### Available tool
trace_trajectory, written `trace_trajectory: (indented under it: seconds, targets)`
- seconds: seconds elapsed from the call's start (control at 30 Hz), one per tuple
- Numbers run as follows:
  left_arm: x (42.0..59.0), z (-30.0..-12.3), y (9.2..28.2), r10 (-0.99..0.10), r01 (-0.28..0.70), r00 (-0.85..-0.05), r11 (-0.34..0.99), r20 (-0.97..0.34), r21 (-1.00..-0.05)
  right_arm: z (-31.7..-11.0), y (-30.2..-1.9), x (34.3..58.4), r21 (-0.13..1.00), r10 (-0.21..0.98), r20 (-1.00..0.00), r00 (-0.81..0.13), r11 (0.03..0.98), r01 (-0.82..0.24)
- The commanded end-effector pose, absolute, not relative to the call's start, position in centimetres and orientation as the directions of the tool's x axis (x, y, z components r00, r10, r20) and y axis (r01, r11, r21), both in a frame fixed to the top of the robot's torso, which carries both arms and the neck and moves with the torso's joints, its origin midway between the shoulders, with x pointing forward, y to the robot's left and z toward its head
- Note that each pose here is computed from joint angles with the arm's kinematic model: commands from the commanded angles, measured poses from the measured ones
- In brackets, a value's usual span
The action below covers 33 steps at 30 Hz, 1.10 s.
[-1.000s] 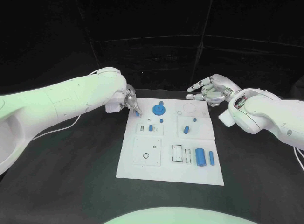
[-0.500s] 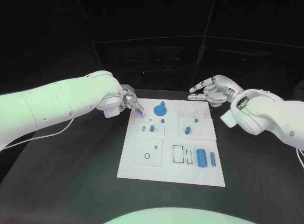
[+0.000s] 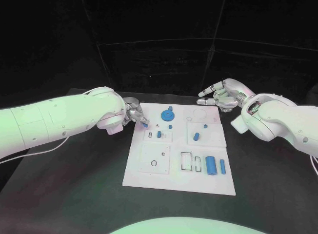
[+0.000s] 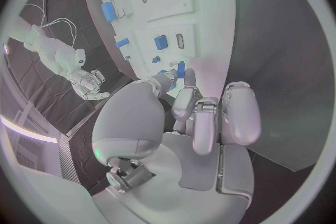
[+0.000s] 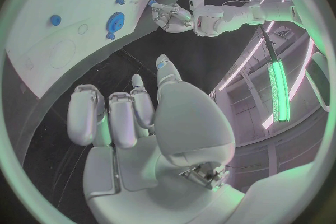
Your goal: Assemble the parts on the task board
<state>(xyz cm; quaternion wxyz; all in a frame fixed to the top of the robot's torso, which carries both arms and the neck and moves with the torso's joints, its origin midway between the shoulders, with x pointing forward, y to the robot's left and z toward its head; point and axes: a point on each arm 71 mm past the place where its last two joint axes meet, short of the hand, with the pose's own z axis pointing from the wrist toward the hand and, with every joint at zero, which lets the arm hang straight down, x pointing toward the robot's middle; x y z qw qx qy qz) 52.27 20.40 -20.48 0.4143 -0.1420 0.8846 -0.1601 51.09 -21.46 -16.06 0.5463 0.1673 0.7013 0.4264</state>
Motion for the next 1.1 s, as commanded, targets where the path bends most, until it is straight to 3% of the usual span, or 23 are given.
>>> trace_trajectory:
  seconds: [0.03,1.1]
  targets:
    - [52.2,-20.4,20.1,-0.371,-0.068,-0.571,0.910,-0.732,-0.408,-15.9,-21.3,51.1,0.782,0.704,-0.622,-0.342,0.575,-0.239]
    - [50.7,-22.6,19.0,-0.309,-0.046,-0.655,0.927,-0.689,-0.372,-16.0,-20.8,51.2,0.785,0.702,-0.618,-0.354,0.570,-0.242]
